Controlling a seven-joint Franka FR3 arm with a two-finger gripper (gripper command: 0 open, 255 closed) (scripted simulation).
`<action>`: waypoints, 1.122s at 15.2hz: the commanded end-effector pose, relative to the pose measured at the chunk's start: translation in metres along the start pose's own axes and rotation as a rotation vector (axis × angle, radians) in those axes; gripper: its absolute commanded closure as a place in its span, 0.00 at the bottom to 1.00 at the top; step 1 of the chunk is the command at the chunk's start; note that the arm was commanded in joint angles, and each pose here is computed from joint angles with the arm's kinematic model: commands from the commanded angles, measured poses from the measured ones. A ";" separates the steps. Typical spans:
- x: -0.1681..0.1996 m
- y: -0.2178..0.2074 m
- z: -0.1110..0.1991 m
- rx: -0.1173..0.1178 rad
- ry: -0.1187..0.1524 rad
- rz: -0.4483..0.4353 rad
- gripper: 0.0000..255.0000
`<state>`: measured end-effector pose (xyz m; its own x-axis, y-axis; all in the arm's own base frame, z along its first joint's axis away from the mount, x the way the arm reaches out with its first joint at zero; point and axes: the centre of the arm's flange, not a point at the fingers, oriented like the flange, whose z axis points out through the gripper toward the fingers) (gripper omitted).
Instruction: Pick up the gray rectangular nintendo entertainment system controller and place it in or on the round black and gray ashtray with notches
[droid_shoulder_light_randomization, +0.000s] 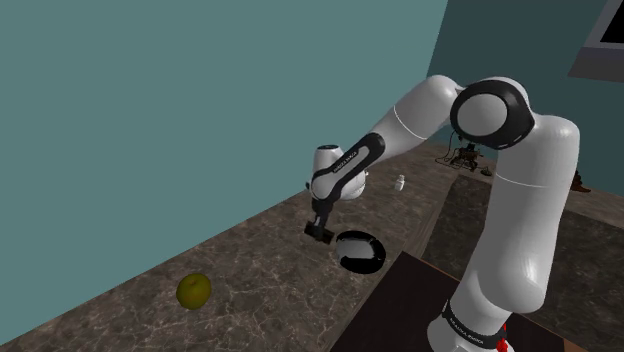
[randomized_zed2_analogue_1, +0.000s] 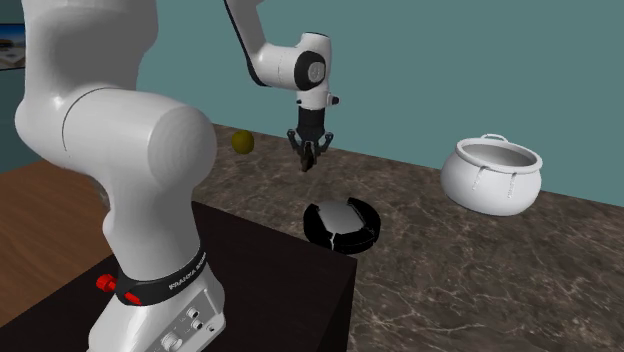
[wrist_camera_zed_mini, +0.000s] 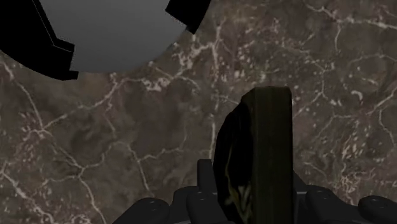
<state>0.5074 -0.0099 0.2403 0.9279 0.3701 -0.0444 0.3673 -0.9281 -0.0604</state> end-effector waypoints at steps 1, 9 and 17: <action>-0.023 0.015 0.003 0.000 0.000 -0.001 1.00; -0.110 0.074 0.007 0.000 0.000 -0.001 1.00; -0.165 0.113 0.025 0.000 0.000 -0.001 1.00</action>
<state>0.3950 -0.1735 0.2209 0.9277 0.3706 -0.0443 0.3678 -0.9279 -0.0610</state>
